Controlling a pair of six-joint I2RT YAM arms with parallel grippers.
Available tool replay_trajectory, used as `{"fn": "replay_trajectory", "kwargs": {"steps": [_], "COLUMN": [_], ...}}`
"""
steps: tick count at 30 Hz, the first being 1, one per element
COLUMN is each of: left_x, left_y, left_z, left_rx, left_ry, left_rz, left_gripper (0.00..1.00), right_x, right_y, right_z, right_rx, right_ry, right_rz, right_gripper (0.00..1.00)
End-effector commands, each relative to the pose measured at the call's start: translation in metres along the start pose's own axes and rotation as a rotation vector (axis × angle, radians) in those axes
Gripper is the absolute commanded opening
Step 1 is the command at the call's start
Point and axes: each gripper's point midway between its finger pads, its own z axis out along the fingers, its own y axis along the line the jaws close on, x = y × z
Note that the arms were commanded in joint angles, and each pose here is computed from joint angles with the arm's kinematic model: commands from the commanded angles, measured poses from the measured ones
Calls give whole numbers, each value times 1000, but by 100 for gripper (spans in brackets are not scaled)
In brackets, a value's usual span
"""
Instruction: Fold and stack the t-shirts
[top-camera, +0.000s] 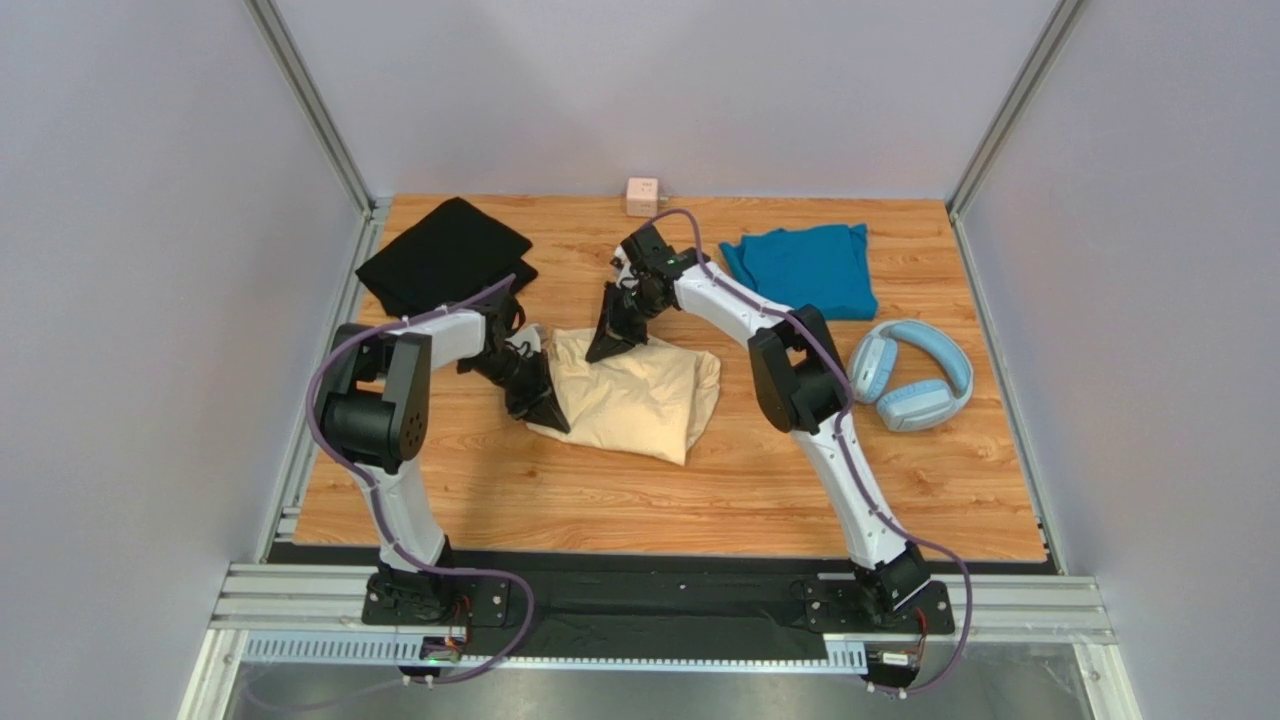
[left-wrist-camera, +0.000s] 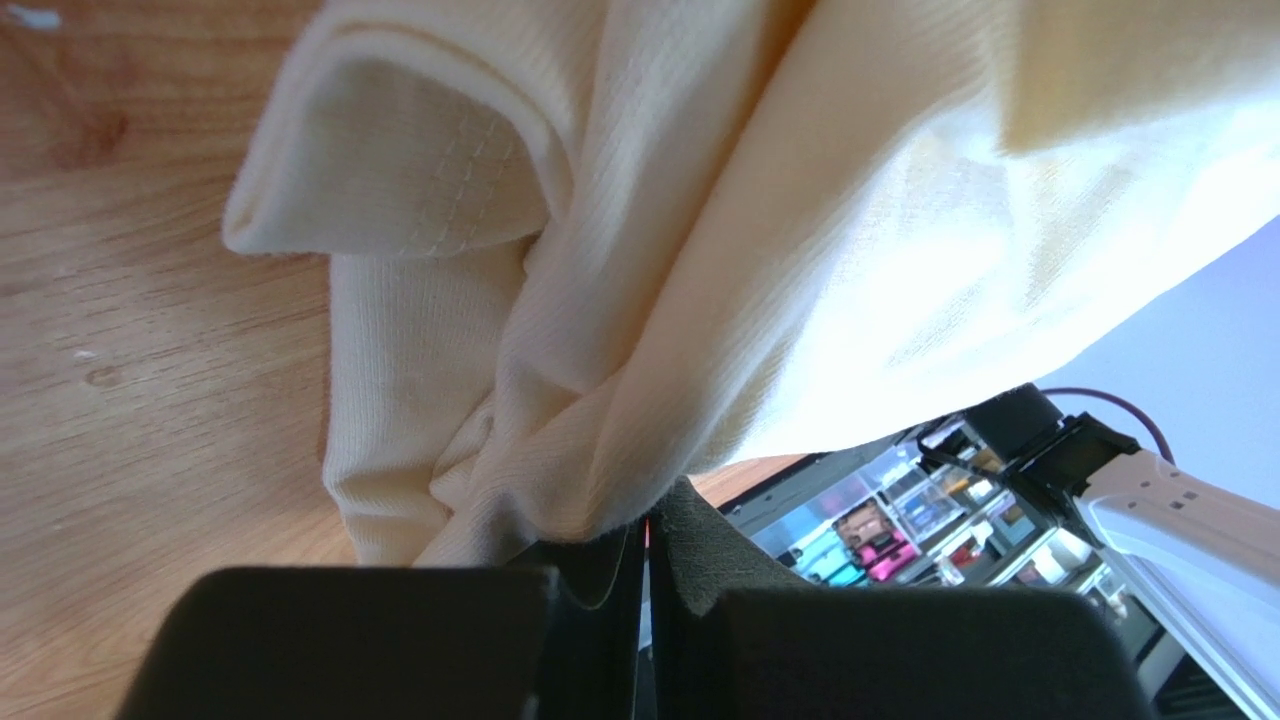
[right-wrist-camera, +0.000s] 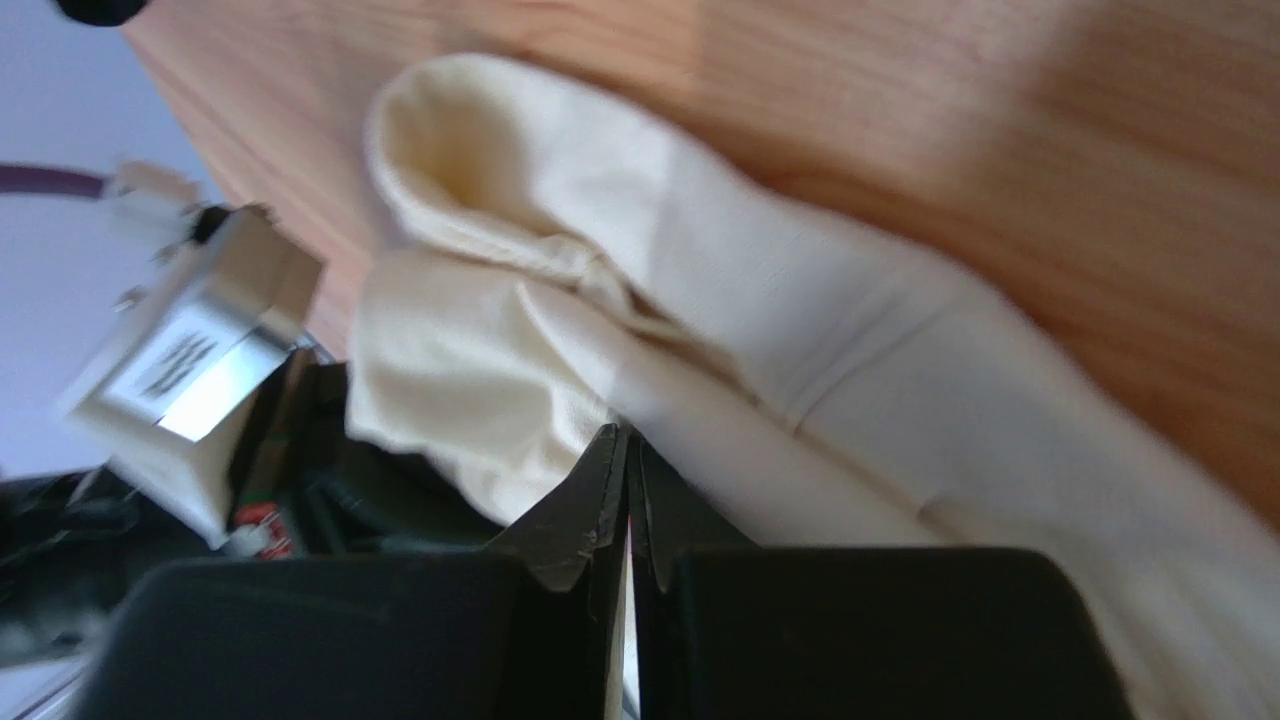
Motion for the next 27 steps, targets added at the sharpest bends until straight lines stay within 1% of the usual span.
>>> {"fn": "replay_trajectory", "kwargs": {"steps": [1,3,5,11,19,27], "left_x": [-7,-6,-3,5,26,31], "left_y": [6,7,9,16,29,33], "left_z": [-8,-12,-13,-6,7,7], "left_rx": [-68,-84,-96,-108,-147,-158], "left_ry": [-34,-42,-43,-17,33,29], "left_rz": [17,24,21,-4,-16,-14], "left_gripper": [5,4,0,0,0,0], "right_x": [6,5,3,-11,-40,-54], "right_y": [-3,-10,-22,-50,-63,-62], "right_z": [28,32,34,34,34,31], "right_rx": [-23,4,50,97,59,34], "right_ry": [24,4,-20,-52,-112,-138], "right_rz": [12,16,19,79,162,187], "right_gripper": [4,2,1,0,0,0]}}
